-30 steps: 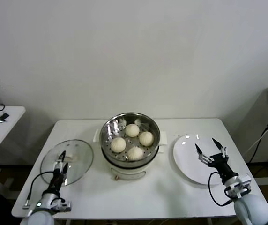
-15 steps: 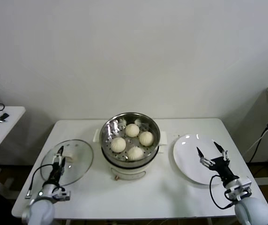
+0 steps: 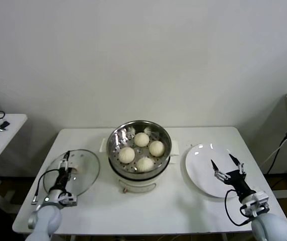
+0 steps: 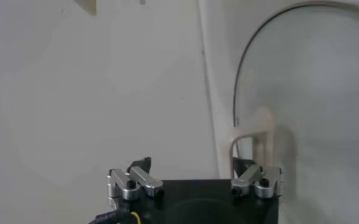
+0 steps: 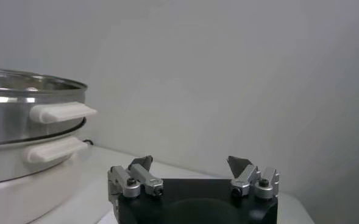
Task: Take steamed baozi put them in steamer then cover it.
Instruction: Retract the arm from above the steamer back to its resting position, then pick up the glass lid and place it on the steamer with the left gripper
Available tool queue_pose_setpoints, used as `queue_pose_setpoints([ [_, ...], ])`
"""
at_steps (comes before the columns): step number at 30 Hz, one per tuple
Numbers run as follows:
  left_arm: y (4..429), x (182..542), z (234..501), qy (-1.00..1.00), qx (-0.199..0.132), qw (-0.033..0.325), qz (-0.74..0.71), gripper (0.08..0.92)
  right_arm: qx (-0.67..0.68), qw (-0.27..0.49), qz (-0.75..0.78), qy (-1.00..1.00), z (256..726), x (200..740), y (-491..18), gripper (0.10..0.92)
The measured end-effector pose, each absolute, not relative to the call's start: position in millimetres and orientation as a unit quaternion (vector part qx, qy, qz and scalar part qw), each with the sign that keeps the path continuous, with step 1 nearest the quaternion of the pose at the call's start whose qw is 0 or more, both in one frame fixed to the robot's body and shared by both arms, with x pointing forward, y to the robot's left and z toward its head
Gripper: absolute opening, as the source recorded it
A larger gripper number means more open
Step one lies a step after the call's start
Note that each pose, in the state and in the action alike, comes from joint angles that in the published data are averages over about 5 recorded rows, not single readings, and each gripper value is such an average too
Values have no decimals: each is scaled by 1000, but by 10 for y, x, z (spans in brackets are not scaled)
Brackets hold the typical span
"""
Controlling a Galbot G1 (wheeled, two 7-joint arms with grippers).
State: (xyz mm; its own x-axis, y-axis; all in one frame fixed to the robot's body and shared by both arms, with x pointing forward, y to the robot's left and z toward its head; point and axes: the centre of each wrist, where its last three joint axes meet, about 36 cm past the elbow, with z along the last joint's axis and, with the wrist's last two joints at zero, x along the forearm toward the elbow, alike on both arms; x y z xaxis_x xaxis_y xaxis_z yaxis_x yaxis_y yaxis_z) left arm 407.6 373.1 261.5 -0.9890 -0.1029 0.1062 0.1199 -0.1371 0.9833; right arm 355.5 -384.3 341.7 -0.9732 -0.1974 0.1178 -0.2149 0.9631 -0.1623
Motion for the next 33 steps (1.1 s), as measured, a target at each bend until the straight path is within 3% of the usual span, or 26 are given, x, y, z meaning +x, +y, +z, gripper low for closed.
queue_pose_setpoints([
  [4, 3744, 4117, 2593, -654, -8, 75, -753, 778, 103, 51, 88, -989, 3395, 3550, -3840, 823],
  [24, 3783, 4130, 2553, -667, -17, 75, -742, 204, 100, 52, 91, -989, 3318, 3587, -3835, 823],
  [27, 3781, 4113, 2582, -669, -17, 72, -740, 153, 100, 52, 92, -989, 3310, 3589, -3843, 823],
  [33, 3780, 4059, 2694, -674, -7, 65, -735, 147, 100, 52, 93, -989, 3306, 3608, -3855, 823],
])
